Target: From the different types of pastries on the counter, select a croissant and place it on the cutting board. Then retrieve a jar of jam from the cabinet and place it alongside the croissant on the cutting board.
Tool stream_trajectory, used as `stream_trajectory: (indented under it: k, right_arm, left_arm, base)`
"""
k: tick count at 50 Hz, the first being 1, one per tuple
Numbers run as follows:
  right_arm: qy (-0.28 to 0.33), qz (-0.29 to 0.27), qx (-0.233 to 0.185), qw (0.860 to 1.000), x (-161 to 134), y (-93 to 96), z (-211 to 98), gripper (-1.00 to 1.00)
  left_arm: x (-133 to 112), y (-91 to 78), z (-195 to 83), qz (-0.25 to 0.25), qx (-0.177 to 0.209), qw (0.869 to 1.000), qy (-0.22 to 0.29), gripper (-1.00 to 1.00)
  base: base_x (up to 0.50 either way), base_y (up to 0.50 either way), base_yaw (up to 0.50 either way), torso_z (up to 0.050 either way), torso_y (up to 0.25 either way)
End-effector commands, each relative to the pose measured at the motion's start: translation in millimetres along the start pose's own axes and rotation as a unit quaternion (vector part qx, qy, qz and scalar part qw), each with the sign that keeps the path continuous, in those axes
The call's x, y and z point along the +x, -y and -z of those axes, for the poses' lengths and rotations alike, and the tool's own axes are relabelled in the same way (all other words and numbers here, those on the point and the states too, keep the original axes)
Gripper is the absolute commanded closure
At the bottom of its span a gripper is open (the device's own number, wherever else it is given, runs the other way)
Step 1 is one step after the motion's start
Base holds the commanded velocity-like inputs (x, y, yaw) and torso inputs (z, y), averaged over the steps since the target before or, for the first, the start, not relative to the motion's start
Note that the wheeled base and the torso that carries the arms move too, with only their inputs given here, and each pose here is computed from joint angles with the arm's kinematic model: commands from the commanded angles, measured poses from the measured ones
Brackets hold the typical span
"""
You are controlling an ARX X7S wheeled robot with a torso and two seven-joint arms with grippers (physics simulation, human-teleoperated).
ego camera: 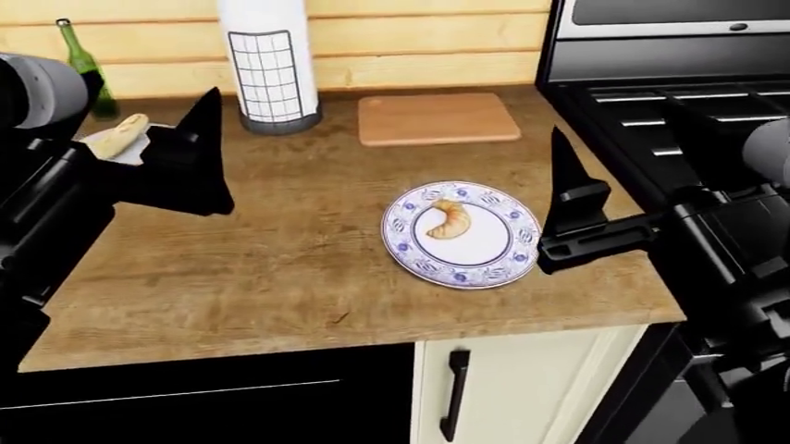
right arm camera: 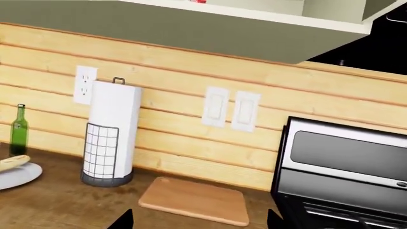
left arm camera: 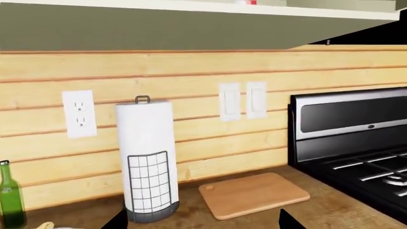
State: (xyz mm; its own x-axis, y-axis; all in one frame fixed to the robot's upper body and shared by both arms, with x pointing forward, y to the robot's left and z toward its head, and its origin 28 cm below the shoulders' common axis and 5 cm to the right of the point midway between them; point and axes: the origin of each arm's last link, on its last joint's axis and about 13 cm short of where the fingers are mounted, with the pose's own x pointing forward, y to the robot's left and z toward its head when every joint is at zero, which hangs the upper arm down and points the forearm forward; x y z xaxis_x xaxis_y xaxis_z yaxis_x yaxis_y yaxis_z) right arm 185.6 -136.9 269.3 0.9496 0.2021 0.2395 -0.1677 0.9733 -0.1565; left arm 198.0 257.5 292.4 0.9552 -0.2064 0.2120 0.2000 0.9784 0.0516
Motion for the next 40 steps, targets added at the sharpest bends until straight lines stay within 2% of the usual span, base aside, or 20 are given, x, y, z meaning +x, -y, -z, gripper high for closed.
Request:
stream_trajectory:
  k: [1,10,16,22,33,40]
  right_arm:
    - [-0.005,-0.029,-0.009,1.0,3,0.8,-17,-1.0]
    - [0.0,-0.046,0.001,0.999,6,1.8,-39,-1.0]
    - [0.002,-0.052,0.011,0.999,6,2.3,-46,-1.0]
    - [-0.002,-0.049,0.015,0.999,6,4.5,-51,-1.0]
    - [0.003,-0.045,0.018,0.999,4,7.3,-60,-1.0]
    - [0.007,-0.049,0.017,0.999,4,6.6,-60,-1.0]
  left_arm:
    - [-4,-5.6,-8,-0.009,0.008,1.0,-0.005,-1.0]
    - [-8,-12.4,-29,-0.015,-0.007,1.0,-0.014,-1.0]
    - [-11,-14.4,-32,-0.019,0.004,1.0,-0.016,-1.0]
    - [-11,-15.7,-36,-0.02,0.009,1.0,-0.013,-1.0]
    - [-12,-14.4,-39,-0.015,0.013,1.0,-0.009,-1.0]
    - [-12,-14.7,-39,-0.014,0.013,1.0,-0.008,-1.0]
  base:
    - [0.5,-0.05,0.0,0.0,0.0]
    - [0.41,-0.04,0.0,0.0,0.0]
    - [0.42,0.13,0.0,0.0,0.0]
    - [0.18,-0.01,0.5,0.0,0.003]
    - [0.04,0.06,0.0,0.0,0.0]
    - [0.41,-0.02,0.0,0.0,0.0]
